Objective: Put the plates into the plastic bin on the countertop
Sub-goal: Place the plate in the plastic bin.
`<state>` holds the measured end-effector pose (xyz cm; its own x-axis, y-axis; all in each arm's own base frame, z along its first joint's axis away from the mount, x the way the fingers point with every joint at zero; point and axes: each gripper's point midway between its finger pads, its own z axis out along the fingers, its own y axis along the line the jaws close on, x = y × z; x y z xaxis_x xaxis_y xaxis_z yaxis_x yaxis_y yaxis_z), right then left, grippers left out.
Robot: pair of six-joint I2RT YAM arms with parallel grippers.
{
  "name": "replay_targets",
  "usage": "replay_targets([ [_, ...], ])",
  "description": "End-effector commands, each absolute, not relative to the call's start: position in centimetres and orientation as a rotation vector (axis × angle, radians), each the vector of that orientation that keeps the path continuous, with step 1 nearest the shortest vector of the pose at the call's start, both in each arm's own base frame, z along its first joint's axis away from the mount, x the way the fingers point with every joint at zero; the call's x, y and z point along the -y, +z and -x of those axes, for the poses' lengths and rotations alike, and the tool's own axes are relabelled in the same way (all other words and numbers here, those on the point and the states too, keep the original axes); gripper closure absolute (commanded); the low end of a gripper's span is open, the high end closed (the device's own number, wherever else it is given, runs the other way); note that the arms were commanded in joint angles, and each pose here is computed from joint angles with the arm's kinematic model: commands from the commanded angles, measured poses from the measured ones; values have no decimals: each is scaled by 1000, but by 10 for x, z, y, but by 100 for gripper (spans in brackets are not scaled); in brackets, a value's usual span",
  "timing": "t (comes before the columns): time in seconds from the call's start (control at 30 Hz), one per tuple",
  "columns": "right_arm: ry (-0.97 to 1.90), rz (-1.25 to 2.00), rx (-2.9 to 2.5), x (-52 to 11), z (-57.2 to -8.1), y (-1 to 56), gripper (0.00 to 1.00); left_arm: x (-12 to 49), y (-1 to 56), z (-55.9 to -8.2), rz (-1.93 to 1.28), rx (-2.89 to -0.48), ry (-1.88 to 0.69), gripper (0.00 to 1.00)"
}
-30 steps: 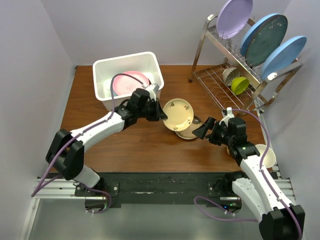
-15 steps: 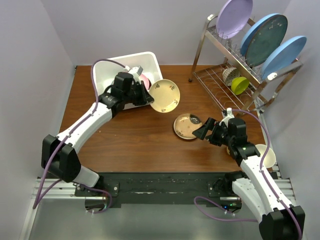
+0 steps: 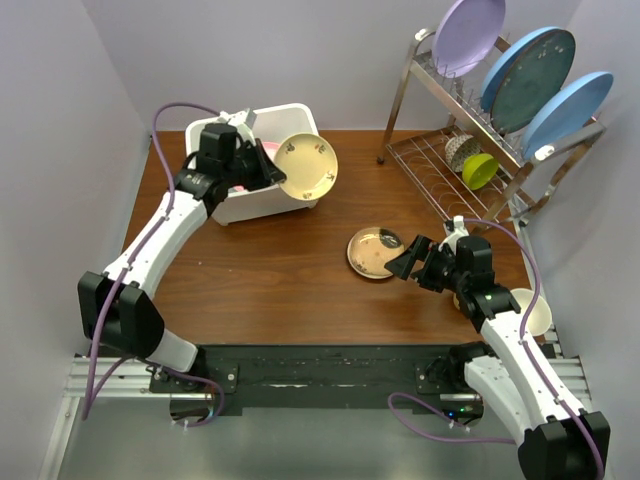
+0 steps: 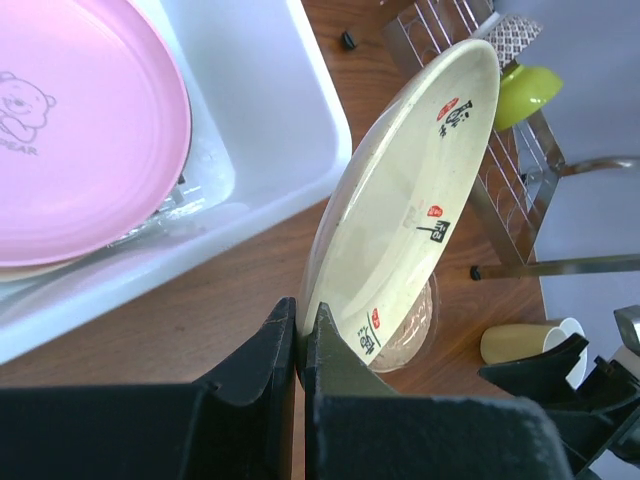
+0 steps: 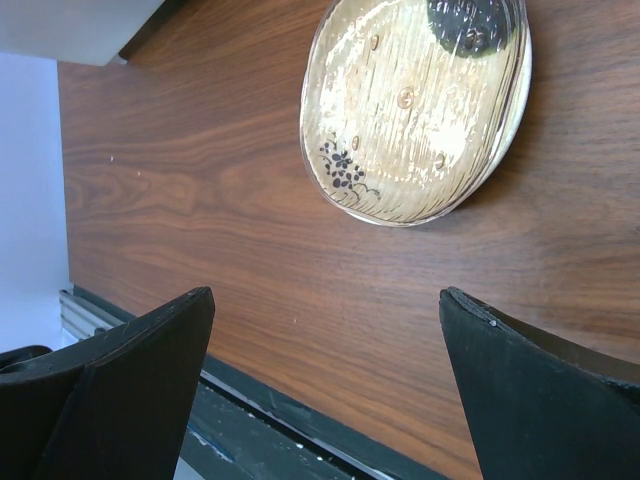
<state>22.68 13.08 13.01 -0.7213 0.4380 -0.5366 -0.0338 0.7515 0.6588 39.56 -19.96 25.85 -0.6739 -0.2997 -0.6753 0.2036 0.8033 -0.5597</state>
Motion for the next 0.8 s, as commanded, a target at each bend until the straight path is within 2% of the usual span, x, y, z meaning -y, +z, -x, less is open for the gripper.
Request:
replay_targets([
  [0.0, 893, -254, -2202, -136, -229, 142, 1, 191, 286, -411, 75, -2102, -844, 100],
  [0.77, 866, -263, -2237, -133, -228, 130, 1, 125, 266, -461, 419, -2073, -1015, 100],
])
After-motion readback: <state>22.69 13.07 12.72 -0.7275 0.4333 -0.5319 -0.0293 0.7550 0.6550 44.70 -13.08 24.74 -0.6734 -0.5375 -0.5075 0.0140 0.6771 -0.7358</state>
